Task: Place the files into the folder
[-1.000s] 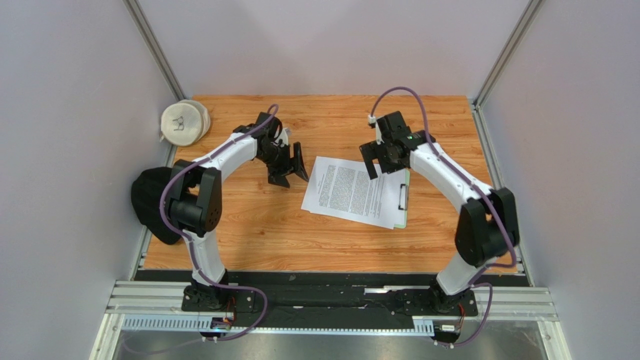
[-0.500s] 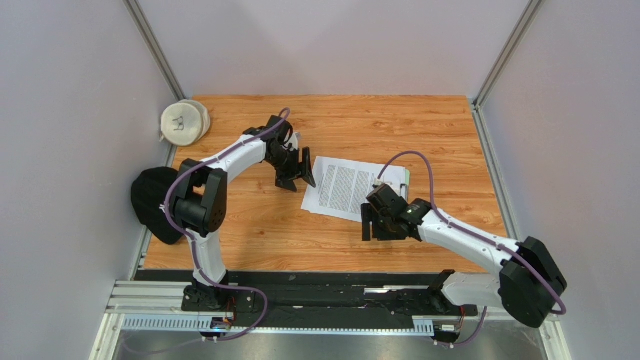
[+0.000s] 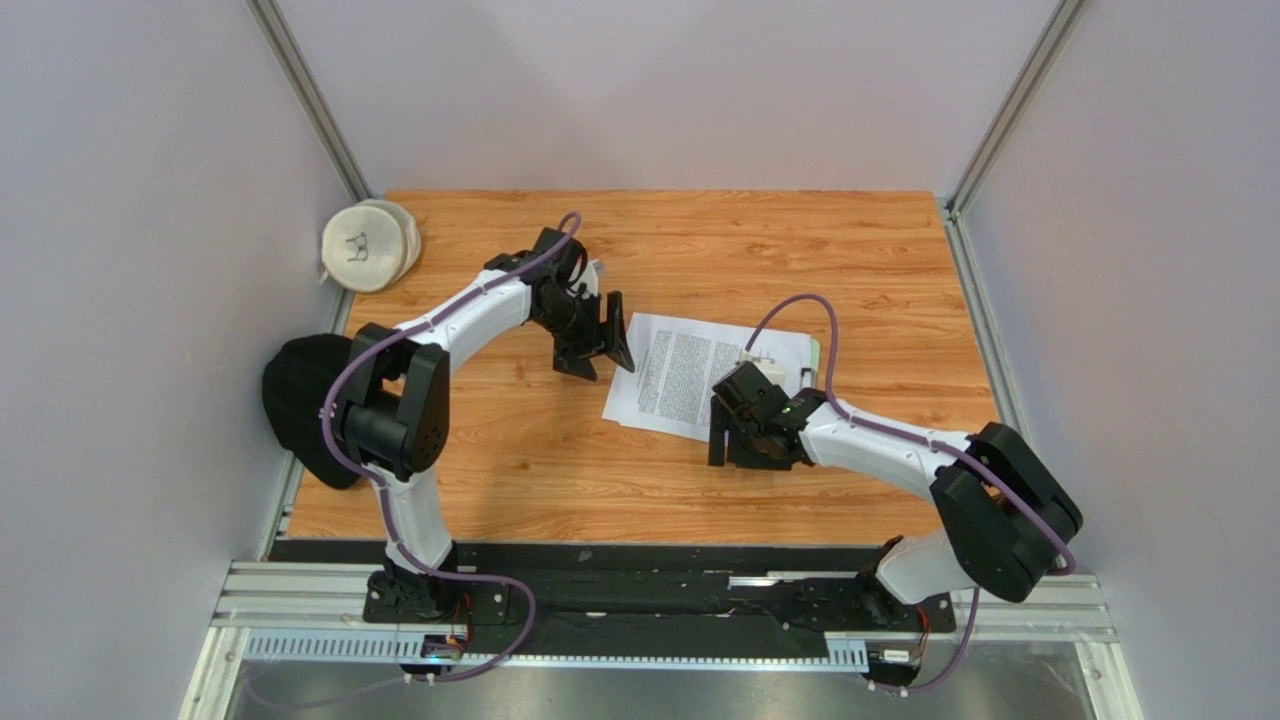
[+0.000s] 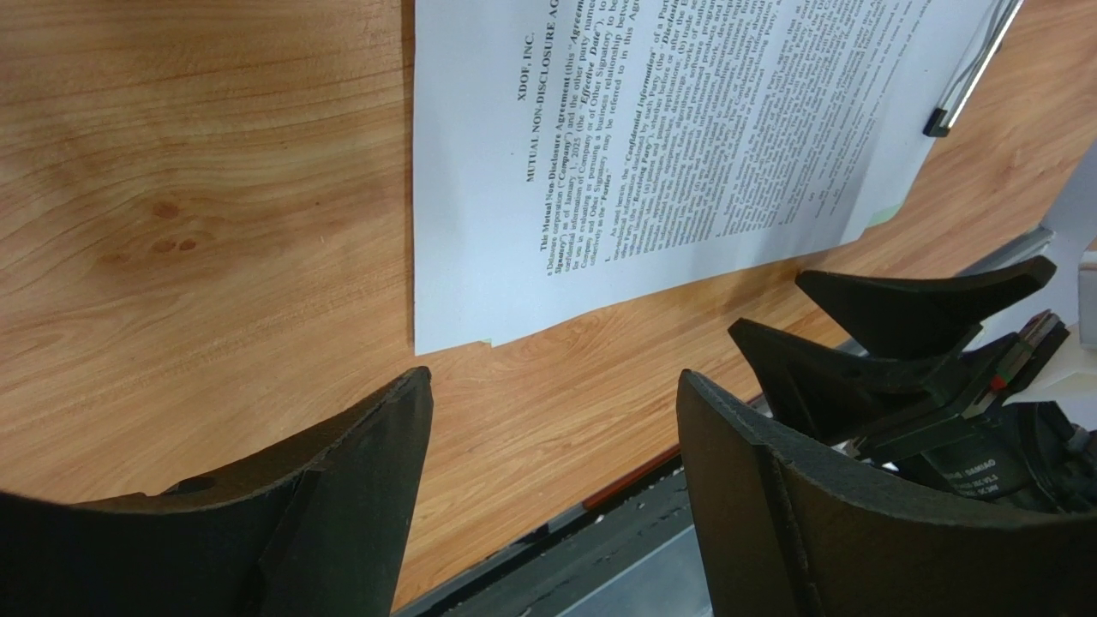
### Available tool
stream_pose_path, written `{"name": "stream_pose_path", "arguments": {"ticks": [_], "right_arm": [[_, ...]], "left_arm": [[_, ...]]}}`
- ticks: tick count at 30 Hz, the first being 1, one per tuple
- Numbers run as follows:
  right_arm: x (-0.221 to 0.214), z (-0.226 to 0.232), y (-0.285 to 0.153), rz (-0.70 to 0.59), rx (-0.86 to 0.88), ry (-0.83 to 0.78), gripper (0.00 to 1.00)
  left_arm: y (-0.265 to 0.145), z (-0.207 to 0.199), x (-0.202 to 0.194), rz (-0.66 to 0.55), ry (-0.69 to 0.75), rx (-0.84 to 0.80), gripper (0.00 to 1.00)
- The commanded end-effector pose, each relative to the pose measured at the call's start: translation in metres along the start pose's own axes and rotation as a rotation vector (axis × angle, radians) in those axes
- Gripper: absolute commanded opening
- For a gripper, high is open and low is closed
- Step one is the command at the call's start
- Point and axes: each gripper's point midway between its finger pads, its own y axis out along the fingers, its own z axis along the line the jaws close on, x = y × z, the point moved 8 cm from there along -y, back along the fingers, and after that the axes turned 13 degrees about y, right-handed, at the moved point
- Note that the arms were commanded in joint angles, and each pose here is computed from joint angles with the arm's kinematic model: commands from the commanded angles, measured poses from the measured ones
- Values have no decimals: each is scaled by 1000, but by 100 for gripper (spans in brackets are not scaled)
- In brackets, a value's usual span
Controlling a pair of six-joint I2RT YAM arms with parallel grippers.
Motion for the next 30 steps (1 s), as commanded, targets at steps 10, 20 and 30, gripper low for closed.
{"name": "stream_pose_path", "arguments": {"ticks": [10, 20, 30], "right_arm": [[35, -5, 0, -145, -97, 29, 82], [57, -9, -40, -228, -126, -15, 100], [138, -34, -36, -159, -25, 125, 99]], "left_arm": [[-20, -17, 17, -83, 45, -39, 78], [-12, -36, 24, -79, 66, -80, 78], [46, -80, 54, -80, 72, -155, 74]]}}
